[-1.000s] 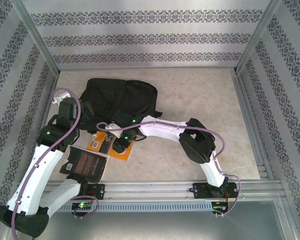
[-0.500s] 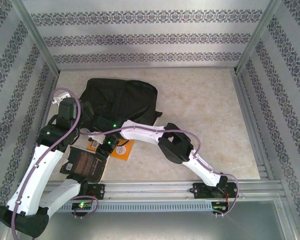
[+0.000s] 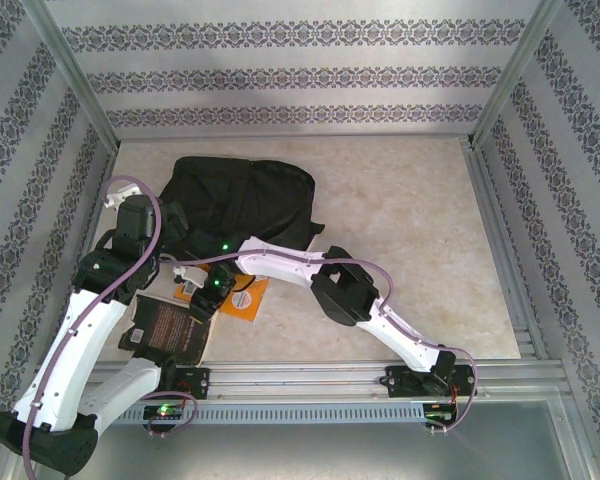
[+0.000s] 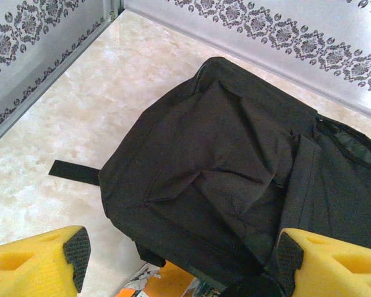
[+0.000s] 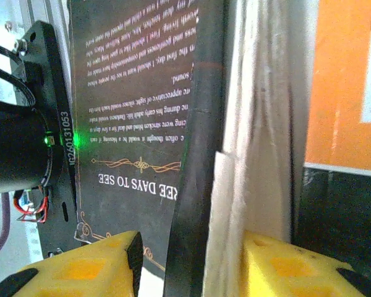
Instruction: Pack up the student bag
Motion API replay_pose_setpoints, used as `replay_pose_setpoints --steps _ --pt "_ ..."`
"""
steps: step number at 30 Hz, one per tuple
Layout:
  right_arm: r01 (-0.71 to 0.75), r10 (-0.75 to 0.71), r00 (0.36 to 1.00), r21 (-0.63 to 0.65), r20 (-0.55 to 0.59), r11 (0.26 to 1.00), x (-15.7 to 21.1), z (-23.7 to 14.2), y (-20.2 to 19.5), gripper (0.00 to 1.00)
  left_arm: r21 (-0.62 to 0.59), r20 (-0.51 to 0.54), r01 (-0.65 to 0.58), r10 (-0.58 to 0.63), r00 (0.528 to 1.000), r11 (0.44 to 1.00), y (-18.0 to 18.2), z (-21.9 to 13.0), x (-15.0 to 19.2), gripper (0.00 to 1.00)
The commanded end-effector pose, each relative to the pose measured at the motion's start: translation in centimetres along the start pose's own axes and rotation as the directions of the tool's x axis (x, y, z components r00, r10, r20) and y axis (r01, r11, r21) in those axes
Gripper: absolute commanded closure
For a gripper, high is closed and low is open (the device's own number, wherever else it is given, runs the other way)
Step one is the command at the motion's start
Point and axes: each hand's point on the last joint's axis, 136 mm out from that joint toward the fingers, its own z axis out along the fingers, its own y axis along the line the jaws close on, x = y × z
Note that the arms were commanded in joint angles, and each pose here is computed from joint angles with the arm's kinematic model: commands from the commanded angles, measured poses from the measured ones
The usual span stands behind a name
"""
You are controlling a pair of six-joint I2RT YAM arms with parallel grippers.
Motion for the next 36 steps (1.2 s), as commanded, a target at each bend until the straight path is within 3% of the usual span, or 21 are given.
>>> replay_pose_setpoints --steps 1,5,7,8,12,13,18,23,36 --pt "-0.071 0.058 0.988 -0.086 -0.14 0.994 3.5 2.4 1.4 0.55 0.011 0.014 0.014 -0.014 1.0 1.0 -0.2 0.3 -0.3 0.2" --pt "-0.069 0.064 0.987 -0.032 -0.144 0.997 3.7 3.1 0.1 0.54 0.011 0.014 0.017 -0.017 1.0 1.0 -0.1 0.3 -0.2 0.2" --pt "-0.06 0.057 0.989 -0.019 -0.133 0.998 3.3 3.1 -0.1 0.59 0.012 0.013 0.017 -0.017 1.0 1.0 -0.2 0.3 -0.2 0.2" --pt "-0.058 0.056 0.991 -0.015 -0.122 0.998 3.1 2.9 -0.1 0.63 0.011 0.013 0.016 -0.016 1.0 1.0 -0.1 0.3 -0.2 0.2" --pt "-0.047 0.046 0.999 -0.052 -0.02 0.998 0.7 0.4 1.4 0.97 0.01 0.019 0.011 -0.011 1.0 1.0 -0.1 0.1 -0.4 0.2" --pt "-0.042 0.043 0.999 -0.059 0.016 0.997 0.0 -0.8 1.9 1.0 0.014 0.022 0.012 -0.012 1.0 1.0 -0.2 0.1 -0.5 0.2" --pt "-0.024 0.055 0.979 -0.155 0.198 0.988 -2.9 -7.6 4.7 1.0 0.054 0.027 -0.001 0.0 1.0 0.999 -0.8 -0.3 -0.8 0.19" --pt "-0.059 0.131 0.933 -0.218 0.334 0.974 -3.8 -13.6 4.8 1.0 0.147 0.063 -0.02 0.011 0.998 0.989 -2.1 -1.3 -1.5 0.17" --pt "-0.184 0.394 0.693 -0.381 0.604 0.906 -4.2 -26.2 0.5 1.0 0.332 0.084 -0.048 0.021 0.996 0.942 -5.2 -3.8 -3.0 0.15"
